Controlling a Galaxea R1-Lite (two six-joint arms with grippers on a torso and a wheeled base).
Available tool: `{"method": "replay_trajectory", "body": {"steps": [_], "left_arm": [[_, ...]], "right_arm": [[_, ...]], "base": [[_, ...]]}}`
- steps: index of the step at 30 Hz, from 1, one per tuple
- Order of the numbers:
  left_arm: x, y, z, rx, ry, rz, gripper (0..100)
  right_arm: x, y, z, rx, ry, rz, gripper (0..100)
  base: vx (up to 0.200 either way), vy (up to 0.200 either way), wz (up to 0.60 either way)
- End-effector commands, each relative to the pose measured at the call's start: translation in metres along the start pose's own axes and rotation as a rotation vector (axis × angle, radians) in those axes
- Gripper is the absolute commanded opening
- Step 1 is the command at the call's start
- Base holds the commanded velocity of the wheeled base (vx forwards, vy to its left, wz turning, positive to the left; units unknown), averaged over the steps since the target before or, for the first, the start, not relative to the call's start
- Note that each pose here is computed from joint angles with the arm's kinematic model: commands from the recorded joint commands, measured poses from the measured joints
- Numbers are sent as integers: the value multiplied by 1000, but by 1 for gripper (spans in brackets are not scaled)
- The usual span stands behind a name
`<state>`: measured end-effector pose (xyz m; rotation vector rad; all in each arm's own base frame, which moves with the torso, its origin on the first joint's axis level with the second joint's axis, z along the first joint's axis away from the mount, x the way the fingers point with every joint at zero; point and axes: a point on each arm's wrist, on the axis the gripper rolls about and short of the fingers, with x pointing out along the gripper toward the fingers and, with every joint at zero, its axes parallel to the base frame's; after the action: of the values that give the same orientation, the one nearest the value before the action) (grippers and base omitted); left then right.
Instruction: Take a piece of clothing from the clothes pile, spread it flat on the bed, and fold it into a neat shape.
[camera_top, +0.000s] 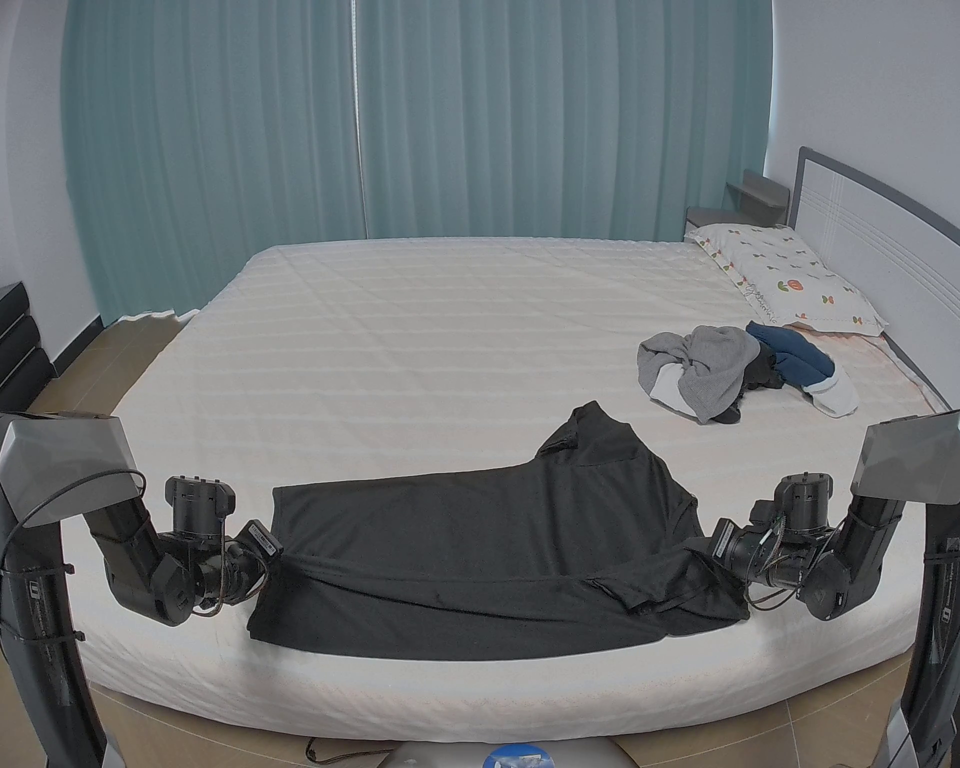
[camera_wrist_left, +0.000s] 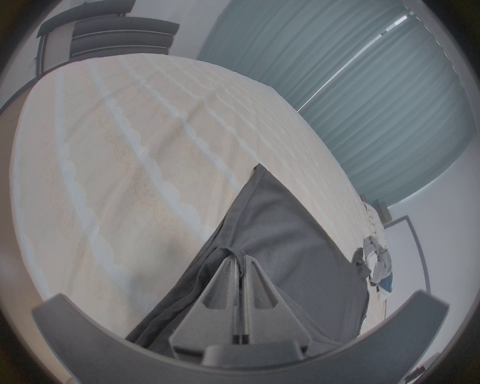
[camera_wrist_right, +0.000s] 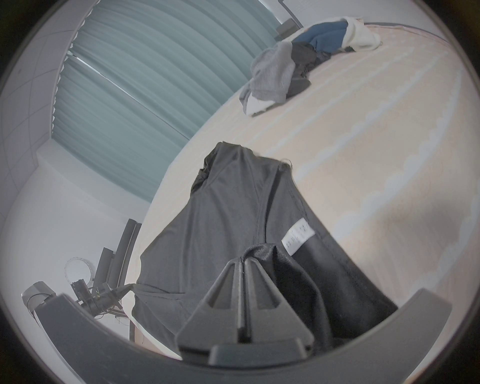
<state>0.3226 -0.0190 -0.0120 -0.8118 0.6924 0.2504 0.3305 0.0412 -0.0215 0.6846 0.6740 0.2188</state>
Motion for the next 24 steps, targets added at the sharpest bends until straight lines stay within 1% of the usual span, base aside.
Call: {"method": "replay_trajectory", "body": {"steps": [1, 6, 10, 11, 13, 19, 24], "left_arm": [[2, -4, 2, -22, -11, -14, 0], [3, -4, 1, -23, -8, -12, 0], [3, -4, 1, -23, -8, -12, 0], [3, -4, 1, -20, -6, -12, 0], [3, -3, 1, -21, -7, -11, 0], [3, -3, 0, -19, -3, -9, 0], [6, -1, -2, -18, 5, -2, 0]], "right_arm": [[-4, 6, 11, -15, -50, 26, 0], [-4, 12, 20, -28, -86, 48, 0], [-4, 14, 23, -32, -104, 46, 0], [-3, 16, 27, -35, -127, 40, 0], [-3, 16, 29, -37, -137, 40, 0], [-1, 17, 29, -37, -137, 38, 0], [4, 11, 24, -28, -116, 22, 0]], "base": [[0, 0, 0], [0, 0, 0], [0, 0, 0], [0, 0, 0], [0, 0, 0], [0, 0, 0], [0, 0, 0]]}}
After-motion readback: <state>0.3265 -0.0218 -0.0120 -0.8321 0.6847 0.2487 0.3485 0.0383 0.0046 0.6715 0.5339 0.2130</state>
